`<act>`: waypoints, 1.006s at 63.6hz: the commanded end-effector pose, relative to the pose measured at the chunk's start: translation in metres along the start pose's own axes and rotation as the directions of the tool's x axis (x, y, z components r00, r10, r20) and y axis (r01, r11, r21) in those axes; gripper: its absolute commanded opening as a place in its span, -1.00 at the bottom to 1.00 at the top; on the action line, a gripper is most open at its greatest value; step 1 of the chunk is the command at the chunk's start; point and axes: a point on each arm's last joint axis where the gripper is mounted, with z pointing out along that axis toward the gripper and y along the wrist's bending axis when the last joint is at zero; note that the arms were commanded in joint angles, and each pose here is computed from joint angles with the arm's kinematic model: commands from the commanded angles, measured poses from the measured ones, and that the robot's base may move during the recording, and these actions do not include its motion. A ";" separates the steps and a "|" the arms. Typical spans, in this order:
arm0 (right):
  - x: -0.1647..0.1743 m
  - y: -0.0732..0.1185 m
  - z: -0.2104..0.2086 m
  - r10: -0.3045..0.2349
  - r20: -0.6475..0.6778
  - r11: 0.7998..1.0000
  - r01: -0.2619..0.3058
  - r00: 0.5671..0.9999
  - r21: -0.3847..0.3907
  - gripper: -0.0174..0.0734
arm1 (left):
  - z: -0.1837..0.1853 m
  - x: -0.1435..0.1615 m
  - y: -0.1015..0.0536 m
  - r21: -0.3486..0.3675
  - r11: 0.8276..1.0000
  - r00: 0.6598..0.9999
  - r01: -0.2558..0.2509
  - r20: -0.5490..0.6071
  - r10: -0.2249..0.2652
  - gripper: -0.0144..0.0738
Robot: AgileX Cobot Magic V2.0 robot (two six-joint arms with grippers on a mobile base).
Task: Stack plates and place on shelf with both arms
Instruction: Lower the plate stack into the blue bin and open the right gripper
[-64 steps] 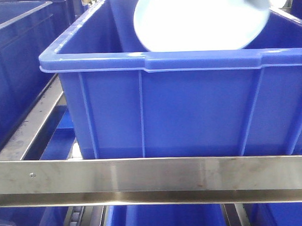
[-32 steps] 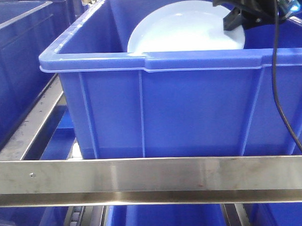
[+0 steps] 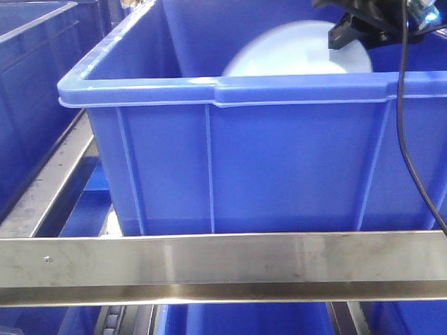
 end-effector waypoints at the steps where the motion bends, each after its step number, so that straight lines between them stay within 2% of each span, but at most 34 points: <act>1: -0.030 0.005 -0.011 0.017 0.166 1.000 -0.014 0.986 -0.021 -0.04 | -0.001 -0.017 0.001 -0.012 1.000 0.995 0.011 0.104 -0.009 -0.49; 15: -0.027 0.005 -0.011 0.016 0.138 1.000 -0.014 0.990 -0.020 -0.02 | -0.001 -0.017 0.001 -0.012 1.000 0.995 0.011 0.104 -0.009 -0.49; 29: -0.026 0.006 -0.011 0.017 0.097 1.000 -0.015 0.995 -0.021 0.24 | -0.001 -0.017 0.001 -0.012 1.000 0.995 0.011 0.104 -0.009 -0.49; 45: -0.037 0.009 -0.016 0.019 0.128 0.999 -0.015 0.992 -0.031 0.22 | -0.001 -0.017 0.001 -0.012 1.000 0.995 0.011 0.104 -0.009 -0.49; 52: -0.042 0.009 -0.024 0.020 0.145 0.999 -0.015 0.989 -0.036 0.04 | -0.001 -0.017 0.001 -0.012 1.000 0.995 0.011 0.104 -0.009 -0.49; 64: -0.052 0.011 -0.046 0.011 0.150 0.999 -0.004 0.989 -0.048 -0.53 | -0.001 -0.017 0.001 -0.012 1.000 0.995 0.011 0.104 -0.009 -0.49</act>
